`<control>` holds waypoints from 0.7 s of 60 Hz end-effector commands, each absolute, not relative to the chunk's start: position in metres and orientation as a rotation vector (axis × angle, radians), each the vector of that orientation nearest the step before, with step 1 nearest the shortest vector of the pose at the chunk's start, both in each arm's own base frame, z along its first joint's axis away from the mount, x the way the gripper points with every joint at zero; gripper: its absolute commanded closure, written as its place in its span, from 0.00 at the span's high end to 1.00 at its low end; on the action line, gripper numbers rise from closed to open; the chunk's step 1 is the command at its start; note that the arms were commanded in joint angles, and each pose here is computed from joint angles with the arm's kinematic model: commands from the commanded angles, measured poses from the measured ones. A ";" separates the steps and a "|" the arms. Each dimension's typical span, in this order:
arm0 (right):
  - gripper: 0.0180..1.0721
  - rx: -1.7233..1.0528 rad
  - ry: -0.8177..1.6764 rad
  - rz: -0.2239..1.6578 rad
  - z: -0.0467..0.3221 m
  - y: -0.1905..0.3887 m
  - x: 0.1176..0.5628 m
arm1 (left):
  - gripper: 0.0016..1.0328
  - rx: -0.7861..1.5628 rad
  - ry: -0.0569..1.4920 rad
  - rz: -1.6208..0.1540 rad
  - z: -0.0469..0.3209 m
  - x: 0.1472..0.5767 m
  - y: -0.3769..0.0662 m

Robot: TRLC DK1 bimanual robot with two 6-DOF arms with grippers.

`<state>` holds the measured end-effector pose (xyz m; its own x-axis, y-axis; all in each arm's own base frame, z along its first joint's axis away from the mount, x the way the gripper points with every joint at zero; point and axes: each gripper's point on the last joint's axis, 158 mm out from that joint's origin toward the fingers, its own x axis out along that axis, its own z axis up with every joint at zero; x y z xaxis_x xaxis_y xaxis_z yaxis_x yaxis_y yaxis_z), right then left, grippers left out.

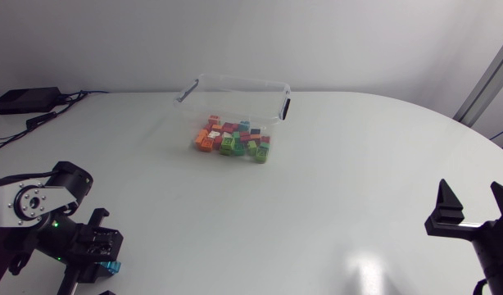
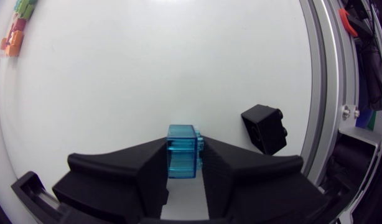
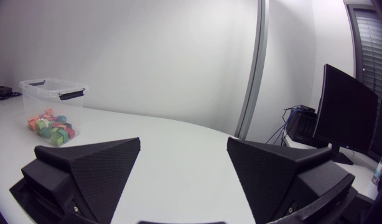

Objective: Place the duplo bricks in the container

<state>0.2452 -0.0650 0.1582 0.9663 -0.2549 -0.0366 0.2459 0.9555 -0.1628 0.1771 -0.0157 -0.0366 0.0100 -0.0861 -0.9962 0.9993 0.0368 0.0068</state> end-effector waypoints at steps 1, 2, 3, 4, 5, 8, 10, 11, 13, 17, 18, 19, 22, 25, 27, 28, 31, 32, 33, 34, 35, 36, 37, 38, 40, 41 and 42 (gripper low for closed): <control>0.96 -0.160 0.078 -0.253 0.149 -0.065 0.246 | 0.03 1.128 1.147 -1.211 -0.030 0.181 -0.017; 0.96 -0.159 0.078 -0.253 0.149 -0.065 0.246 | 0.03 1.128 1.147 -1.209 -0.029 0.182 -0.017; 0.96 -0.159 0.078 -0.253 0.149 -0.065 0.246 | 0.03 1.128 1.145 -1.206 -0.025 0.184 -0.017; 0.96 -0.160 0.077 -0.253 0.149 -0.065 0.245 | 0.03 1.128 1.143 -1.202 -0.022 0.186 -0.017; 0.96 -0.160 0.077 -0.253 0.149 -0.065 0.245 | 0.03 1.131 1.138 -1.196 -0.018 0.189 -0.017; 0.96 -0.159 0.077 -0.253 0.149 -0.065 0.245 | 0.03 1.128 1.129 -1.174 -0.008 0.197 -0.018; 0.96 -0.159 0.078 -0.253 0.149 -0.065 0.246 | 0.03 1.133 1.121 -1.169 -0.003 0.201 -0.020; 0.96 -0.160 0.077 -0.253 0.149 -0.065 0.245 | 0.03 1.138 1.112 -1.164 0.002 0.205 -0.022; 0.96 -0.159 0.078 -0.253 0.149 -0.065 0.246 | 0.03 1.141 1.100 -1.151 0.010 0.211 -0.026; 0.96 -0.159 0.077 -0.253 0.149 -0.065 0.245 | 0.03 1.140 1.077 -1.126 0.024 0.222 -0.035; 0.96 -0.160 0.077 -0.253 0.149 -0.065 0.245 | 0.03 1.139 1.059 -1.124 0.030 0.226 -0.041; 0.96 -0.159 0.078 -0.253 0.149 -0.065 0.246 | 0.03 1.136 1.053 -1.121 0.032 0.228 -0.043; 0.96 -0.160 0.078 -0.253 0.149 -0.065 0.246 | 0.03 1.102 1.015 -1.111 0.045 0.239 -0.059; 0.96 -0.159 0.077 -0.253 0.149 -0.065 0.245 | 0.03 1.084 0.995 -1.108 0.054 0.247 -0.072; 0.96 -0.159 0.078 -0.253 0.149 -0.065 0.246 | 0.03 1.065 0.982 -1.099 0.060 0.254 -0.082; 0.96 -0.158 0.080 -0.253 0.148 -0.065 0.246 | 0.03 1.057 0.979 -1.096 0.062 0.256 -0.085; 0.96 -0.159 0.078 -0.253 0.149 -0.065 0.246 | 0.03 1.007 0.963 -1.080 0.071 0.271 -0.101; 0.96 -0.159 0.077 -0.253 0.149 -0.065 0.245 | 0.03 0.990 0.966 -1.079 0.072 0.274 -0.106; 0.96 -0.159 0.078 -0.253 0.149 -0.065 0.246 | 0.03 0.969 0.961 -1.077 0.076 0.283 -0.115; 0.96 -0.159 0.078 -0.253 0.149 -0.065 0.246 | 0.03 0.958 0.961 -1.075 0.076 0.286 -0.119; 0.96 -0.160 0.078 -0.253 0.149 -0.065 0.246 | 0.03 0.948 0.958 -1.066 0.078 0.290 -0.122; 0.96 -0.159 0.078 -0.253 0.149 -0.065 0.246 | 0.03 0.930 0.954 -1.053 0.078 0.298 -0.128; 0.96 -0.159 0.077 -0.253 0.149 -0.065 0.245 | 0.03 0.925 0.949 -1.049 0.079 0.302 -0.132; 0.96 -0.160 0.078 -0.253 0.149 -0.065 0.246 | 0.03 0.913 0.946 -1.039 0.079 0.308 -0.136; 0.96 -0.160 0.078 -0.253 0.149 -0.065 0.246 | 0.03 0.892 0.939 -1.018 0.080 0.320 -0.143; 0.96 -0.160 0.078 -0.253 0.149 -0.065 0.246 | 0.03 0.883 0.932 -1.011 0.082 0.324 -0.146; 0.96 -0.159 0.077 -0.253 0.149 -0.065 0.245 | 0.03 0.871 0.930 -1.003 0.082 0.330 -0.151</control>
